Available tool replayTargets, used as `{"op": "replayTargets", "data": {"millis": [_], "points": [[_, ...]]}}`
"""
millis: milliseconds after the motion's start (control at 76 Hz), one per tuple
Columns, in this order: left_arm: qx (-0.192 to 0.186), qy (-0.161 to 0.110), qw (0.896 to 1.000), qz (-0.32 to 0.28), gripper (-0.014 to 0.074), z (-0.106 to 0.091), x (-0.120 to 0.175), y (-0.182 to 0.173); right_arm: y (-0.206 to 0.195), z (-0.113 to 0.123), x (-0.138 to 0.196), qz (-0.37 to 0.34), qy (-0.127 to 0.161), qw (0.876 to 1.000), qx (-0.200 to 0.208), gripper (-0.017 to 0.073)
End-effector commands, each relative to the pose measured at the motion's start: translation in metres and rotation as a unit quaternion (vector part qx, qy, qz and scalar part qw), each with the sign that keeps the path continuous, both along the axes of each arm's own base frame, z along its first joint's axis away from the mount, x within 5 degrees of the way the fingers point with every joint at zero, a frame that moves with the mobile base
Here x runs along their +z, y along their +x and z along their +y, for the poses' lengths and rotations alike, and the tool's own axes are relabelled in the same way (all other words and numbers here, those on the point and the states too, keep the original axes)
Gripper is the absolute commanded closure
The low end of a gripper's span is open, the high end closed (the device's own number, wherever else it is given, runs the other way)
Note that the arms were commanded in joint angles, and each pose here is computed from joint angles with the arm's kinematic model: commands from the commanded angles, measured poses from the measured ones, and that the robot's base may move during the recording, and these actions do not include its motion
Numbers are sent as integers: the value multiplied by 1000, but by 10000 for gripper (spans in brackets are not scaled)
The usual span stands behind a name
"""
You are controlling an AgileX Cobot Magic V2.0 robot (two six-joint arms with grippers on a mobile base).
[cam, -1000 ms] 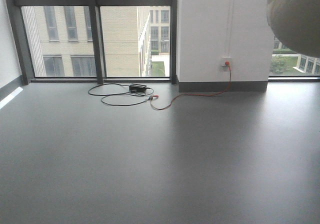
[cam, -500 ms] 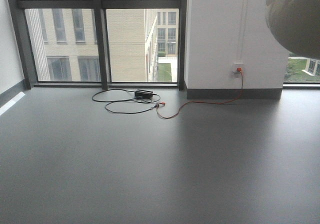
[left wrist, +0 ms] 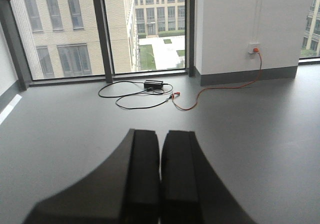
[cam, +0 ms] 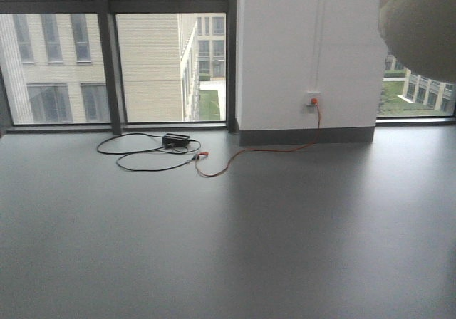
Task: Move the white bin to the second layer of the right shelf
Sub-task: 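Turn the base toward the roller shelf of blue crates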
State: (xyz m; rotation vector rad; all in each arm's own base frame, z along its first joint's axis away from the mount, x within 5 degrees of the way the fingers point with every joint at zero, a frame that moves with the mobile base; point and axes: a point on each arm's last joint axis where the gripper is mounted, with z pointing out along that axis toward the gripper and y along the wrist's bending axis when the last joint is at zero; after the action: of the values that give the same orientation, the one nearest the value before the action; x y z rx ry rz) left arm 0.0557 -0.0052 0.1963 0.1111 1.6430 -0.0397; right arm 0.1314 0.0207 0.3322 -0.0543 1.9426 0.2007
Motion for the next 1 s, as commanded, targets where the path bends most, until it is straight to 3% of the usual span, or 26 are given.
{"op": "replayTargets", "data": {"millis": [0,987], "points": [[-2,-5,1000,-31,509,0,-4,1,2,-1,20,-64,13,998,-9,511],[-2,-5,1000,-31,509,0,-4,1,2,-1,20,-64,13,998,-9,511]]}}
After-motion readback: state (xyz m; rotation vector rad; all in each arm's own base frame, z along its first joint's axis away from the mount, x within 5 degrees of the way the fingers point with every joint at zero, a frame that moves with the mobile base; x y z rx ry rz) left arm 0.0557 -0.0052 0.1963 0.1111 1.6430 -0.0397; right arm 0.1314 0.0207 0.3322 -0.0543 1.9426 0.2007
